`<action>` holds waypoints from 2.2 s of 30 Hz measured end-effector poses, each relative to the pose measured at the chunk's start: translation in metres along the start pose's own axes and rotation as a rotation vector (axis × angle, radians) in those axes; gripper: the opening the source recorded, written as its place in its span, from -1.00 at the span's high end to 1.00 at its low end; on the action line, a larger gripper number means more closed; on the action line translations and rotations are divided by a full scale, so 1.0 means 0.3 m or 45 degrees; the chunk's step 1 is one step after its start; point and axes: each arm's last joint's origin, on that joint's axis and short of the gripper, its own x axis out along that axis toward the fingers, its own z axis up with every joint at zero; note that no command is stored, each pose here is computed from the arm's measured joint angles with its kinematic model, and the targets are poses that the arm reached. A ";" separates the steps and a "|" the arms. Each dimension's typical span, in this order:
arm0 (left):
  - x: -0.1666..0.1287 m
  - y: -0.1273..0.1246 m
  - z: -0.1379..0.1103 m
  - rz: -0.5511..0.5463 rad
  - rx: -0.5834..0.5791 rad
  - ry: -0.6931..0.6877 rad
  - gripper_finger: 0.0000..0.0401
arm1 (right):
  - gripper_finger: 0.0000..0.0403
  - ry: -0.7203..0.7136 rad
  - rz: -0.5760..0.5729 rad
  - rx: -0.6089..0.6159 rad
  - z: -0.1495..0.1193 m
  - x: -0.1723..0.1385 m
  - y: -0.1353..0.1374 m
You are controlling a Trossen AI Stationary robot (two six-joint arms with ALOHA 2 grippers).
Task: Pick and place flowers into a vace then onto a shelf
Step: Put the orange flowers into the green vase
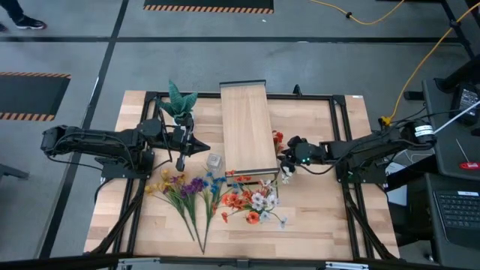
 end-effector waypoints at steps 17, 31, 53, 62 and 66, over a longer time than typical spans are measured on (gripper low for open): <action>0.000 0.000 0.000 0.001 0.000 0.000 0.98 | 0.17 0.016 -0.140 0.122 -0.047 0.105 -0.021; 0.000 0.000 0.000 0.000 0.000 0.002 0.98 | 0.17 0.011 -0.094 0.136 -0.068 0.161 -0.014; 0.000 0.000 -0.009 0.000 -0.007 0.036 0.98 | 0.98 0.039 -0.265 0.183 -0.089 0.160 -0.045; 0.000 0.000 -0.009 0.000 -0.009 0.036 0.98 | 0.99 0.017 -0.537 0.147 -0.082 0.065 -0.094; 0.000 0.000 -0.009 0.000 -0.008 0.036 0.98 | 0.99 -0.017 -0.584 0.158 -0.067 0.019 -0.103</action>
